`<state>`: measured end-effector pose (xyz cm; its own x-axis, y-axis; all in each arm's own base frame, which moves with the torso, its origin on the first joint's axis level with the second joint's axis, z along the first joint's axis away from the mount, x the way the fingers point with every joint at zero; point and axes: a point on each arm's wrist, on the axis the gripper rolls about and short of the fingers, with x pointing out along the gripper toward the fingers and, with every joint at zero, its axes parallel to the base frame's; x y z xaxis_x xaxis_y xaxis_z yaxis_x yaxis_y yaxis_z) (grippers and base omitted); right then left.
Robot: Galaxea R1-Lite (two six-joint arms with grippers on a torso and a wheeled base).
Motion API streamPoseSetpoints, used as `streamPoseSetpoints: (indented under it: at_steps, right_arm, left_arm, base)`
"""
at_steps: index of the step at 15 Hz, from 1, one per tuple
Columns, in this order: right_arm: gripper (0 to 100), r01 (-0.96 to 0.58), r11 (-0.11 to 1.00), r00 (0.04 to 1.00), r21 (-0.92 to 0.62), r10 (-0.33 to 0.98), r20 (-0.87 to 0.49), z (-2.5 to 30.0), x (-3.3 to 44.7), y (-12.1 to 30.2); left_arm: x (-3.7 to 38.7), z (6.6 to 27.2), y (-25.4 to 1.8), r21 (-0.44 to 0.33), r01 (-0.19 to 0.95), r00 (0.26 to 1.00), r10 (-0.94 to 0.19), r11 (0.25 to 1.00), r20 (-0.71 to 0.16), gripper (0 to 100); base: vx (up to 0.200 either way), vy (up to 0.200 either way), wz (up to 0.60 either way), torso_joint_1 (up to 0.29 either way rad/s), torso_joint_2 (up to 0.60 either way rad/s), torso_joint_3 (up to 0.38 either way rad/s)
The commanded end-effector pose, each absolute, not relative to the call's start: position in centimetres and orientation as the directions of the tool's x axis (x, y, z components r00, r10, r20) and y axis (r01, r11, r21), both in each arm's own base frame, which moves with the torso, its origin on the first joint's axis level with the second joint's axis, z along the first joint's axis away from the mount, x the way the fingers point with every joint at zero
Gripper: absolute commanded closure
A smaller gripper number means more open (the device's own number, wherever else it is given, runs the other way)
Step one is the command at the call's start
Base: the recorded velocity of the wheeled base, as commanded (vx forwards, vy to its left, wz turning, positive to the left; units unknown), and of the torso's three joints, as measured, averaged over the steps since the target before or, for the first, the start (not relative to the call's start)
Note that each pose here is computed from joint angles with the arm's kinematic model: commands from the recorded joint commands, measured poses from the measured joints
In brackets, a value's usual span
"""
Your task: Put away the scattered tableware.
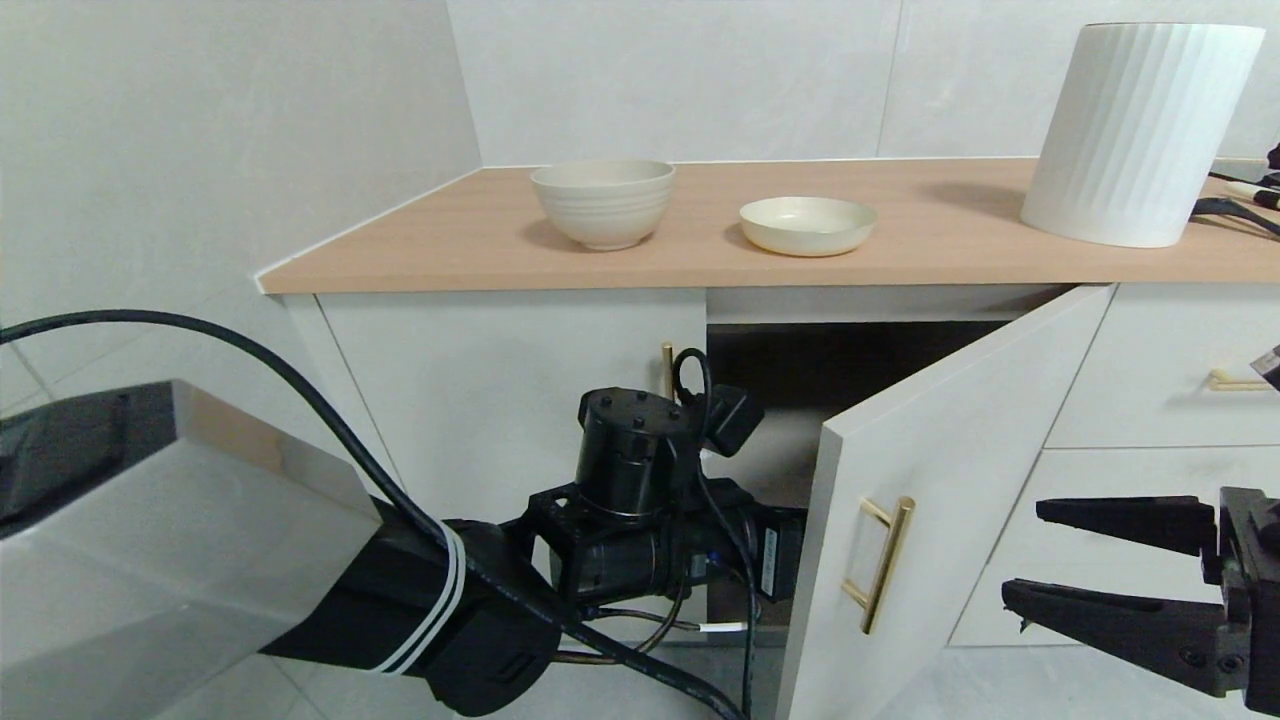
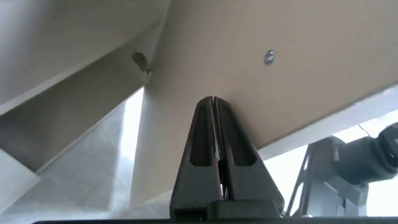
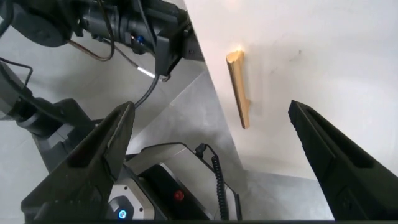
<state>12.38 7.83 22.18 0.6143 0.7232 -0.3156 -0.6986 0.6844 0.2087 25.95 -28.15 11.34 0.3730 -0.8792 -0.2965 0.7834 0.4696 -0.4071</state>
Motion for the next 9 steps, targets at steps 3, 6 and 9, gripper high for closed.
streamPoseSetpoints:
  at_steps: [3,6,9]
  right_arm:
    - [0,-0.701,0.683,0.617,0.206,0.725,-0.307,22.3,12.3,7.8]
    - [0,-0.708,0.679,0.631,0.193,0.731,-0.259,23.2,11.4,7.3]
    - [0,-0.72,0.672,0.646,0.171,0.74,-0.187,24.6,10.4,6.7]
  left_arm:
    - [26.7,11.1,-29.2,-0.407,0.788,0.37,-0.883,0.463,-0.288,100]
    - [26.5,11.1,-29.5,-0.408,0.788,0.363,-0.883,0.461,-0.297,100]
    - [25.3,11.5,-31.2,-0.409,0.8,0.324,-0.89,0.439,-0.321,100]
  base:
    - [-0.2,0.0,0.0,0.007,0.0,0.001]
    - [0.0,0.0,0.0,0.0,0.0,0.0]
    - [0.0,0.0,0.0,0.0,0.0,0.0]
